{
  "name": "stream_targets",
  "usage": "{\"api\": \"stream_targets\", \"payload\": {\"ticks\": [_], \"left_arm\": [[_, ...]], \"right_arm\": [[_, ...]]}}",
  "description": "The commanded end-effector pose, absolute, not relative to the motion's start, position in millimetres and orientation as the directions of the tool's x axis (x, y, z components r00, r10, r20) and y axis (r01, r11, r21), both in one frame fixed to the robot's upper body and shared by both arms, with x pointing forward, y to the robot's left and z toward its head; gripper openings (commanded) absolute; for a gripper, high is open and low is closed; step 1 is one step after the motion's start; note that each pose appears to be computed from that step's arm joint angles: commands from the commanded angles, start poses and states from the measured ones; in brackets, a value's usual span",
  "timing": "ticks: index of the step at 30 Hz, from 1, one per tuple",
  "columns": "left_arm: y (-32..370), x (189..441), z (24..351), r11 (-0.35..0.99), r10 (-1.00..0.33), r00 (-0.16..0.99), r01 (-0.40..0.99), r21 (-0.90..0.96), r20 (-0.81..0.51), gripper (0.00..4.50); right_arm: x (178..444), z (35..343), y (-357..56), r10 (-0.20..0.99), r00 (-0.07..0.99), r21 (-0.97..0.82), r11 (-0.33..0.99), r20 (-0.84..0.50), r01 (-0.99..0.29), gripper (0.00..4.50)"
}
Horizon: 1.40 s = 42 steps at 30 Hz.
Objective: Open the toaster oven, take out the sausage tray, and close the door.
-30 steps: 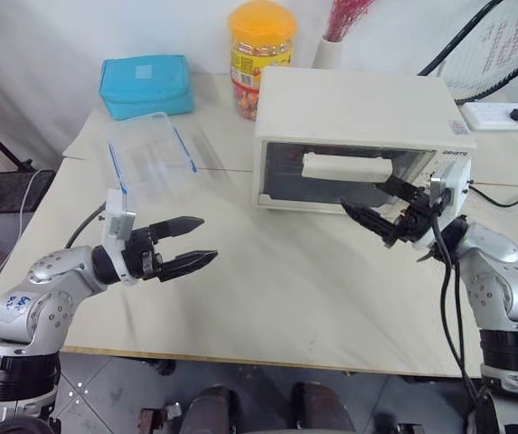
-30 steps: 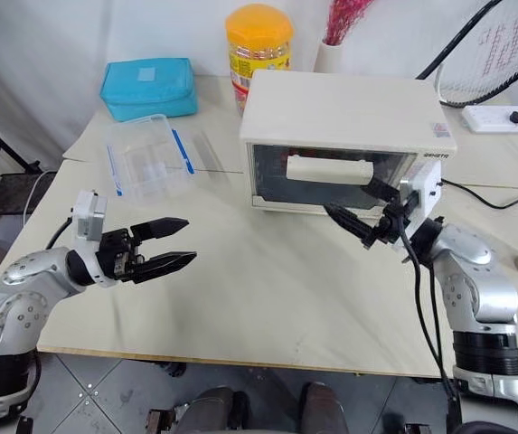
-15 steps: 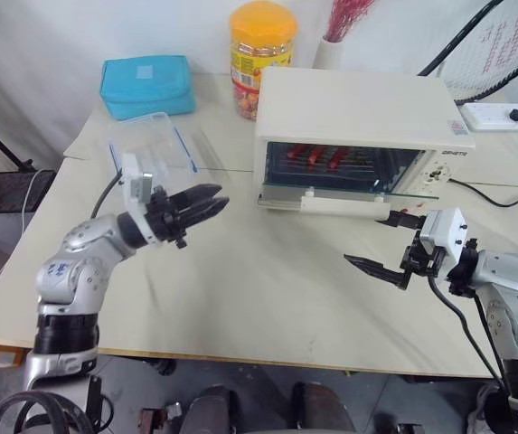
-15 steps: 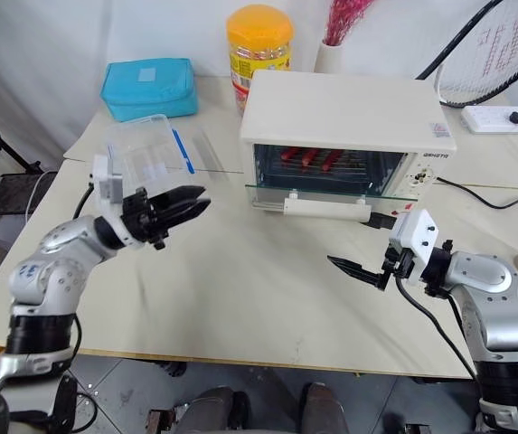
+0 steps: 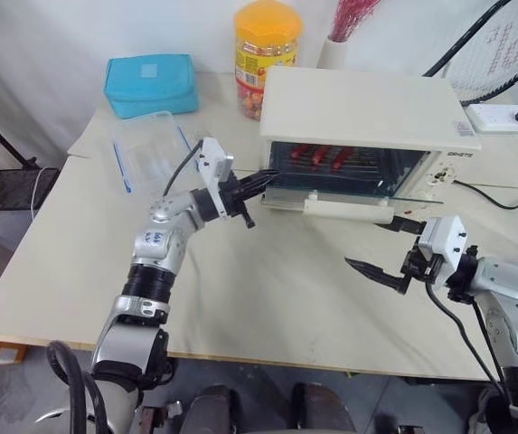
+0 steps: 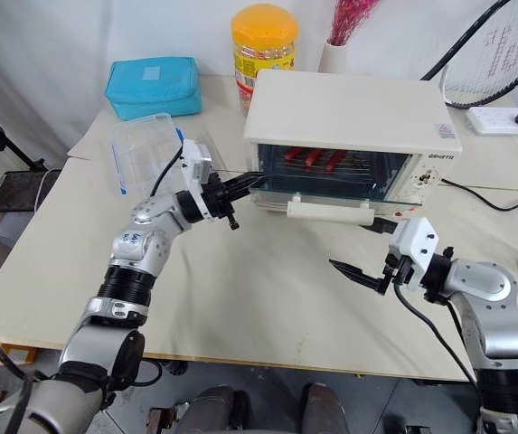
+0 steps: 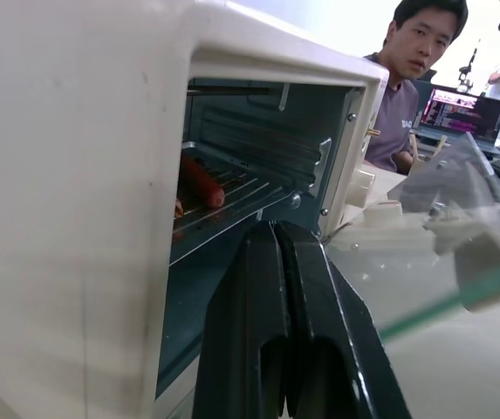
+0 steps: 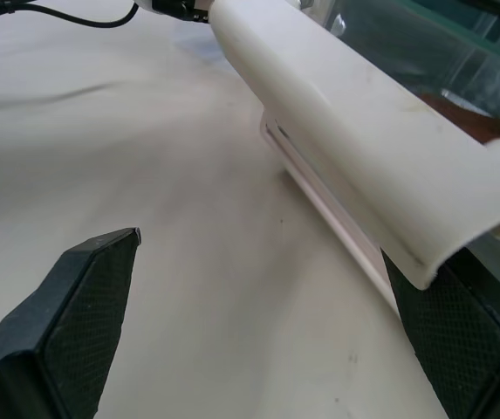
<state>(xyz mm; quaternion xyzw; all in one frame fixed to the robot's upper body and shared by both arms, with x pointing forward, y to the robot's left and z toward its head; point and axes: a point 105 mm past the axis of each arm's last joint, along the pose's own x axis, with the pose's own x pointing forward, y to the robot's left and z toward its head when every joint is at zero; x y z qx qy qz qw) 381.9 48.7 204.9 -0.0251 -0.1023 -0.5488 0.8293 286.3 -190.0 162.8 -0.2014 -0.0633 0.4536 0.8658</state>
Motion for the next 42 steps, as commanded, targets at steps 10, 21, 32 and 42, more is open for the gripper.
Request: {"api": "stream_targets", "payload": {"ticks": [10, 21, 32, 42], "left_arm": [[49, 349, 160, 0.253, -0.968, 0.250, 0.960, 0.120, 0.035, 0.02], [62, 334, 137, 0.275, -0.957, 0.287, 0.944, 0.182, -0.043, 0.02], [87, 320, 148, 0.411, -0.911, 0.408, 0.895, 0.174, 0.056, 2.45], [101, 305, 180, 0.454, -0.887, 0.429, 0.880, 0.143, 0.172, 4.44]], "right_arm": [[216, 124, -269, 0.475, 0.871, -0.372, 0.792, -0.124, -0.485, 4.50], [267, 178, -247, 0.371, 0.929, -0.580, 0.755, -0.007, -0.306, 4.50], [371, 202, -168, 0.371, 0.920, -0.876, 0.477, 0.124, -0.074, 4.50], [423, 208, -154, 0.299, 0.937, -0.950, 0.301, 0.180, 0.087, 4.50]]}}
